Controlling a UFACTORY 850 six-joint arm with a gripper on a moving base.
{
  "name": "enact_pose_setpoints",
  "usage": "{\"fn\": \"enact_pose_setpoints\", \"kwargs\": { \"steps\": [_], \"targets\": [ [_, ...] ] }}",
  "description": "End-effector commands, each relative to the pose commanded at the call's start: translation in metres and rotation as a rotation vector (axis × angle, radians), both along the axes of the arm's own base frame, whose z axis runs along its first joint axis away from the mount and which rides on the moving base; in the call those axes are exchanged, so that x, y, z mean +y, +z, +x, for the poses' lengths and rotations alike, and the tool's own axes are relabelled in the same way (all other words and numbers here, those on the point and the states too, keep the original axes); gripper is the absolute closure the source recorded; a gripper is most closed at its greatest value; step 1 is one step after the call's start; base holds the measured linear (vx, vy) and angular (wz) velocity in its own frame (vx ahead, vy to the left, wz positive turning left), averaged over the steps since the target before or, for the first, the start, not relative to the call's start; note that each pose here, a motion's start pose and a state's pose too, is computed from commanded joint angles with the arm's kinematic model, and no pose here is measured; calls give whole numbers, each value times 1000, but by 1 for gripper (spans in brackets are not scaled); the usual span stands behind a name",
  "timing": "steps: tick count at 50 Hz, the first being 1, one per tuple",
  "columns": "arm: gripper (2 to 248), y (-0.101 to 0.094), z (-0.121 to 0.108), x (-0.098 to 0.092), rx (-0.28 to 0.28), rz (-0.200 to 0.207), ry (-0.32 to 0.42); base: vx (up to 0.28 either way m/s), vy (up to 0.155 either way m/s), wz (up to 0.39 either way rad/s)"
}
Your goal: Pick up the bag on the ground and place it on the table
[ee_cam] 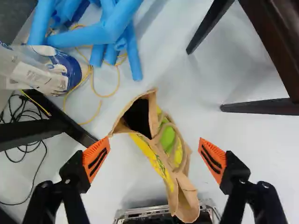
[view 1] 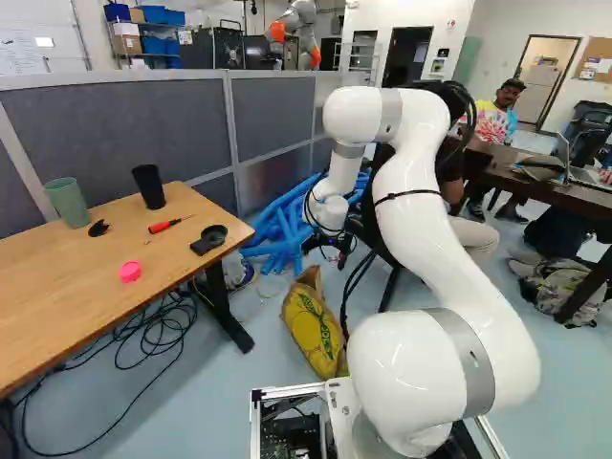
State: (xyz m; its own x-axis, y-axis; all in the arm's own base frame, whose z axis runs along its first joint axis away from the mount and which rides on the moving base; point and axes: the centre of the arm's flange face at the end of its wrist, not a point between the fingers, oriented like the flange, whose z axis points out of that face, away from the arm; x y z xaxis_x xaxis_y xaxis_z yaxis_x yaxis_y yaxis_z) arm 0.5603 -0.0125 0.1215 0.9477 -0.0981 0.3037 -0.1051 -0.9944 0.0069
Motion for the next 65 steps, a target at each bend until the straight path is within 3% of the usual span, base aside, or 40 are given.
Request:
{"fn": "enact_pose_setpoints", "kwargs": {
  "steps": [47, 65],
  "targets": [
    [3, -69, 10, 0, 70, -135, 472, 0, 0, 0],
    [3, -96, 13, 0, 87, -139, 505, 0, 0, 0]
  ]
}}
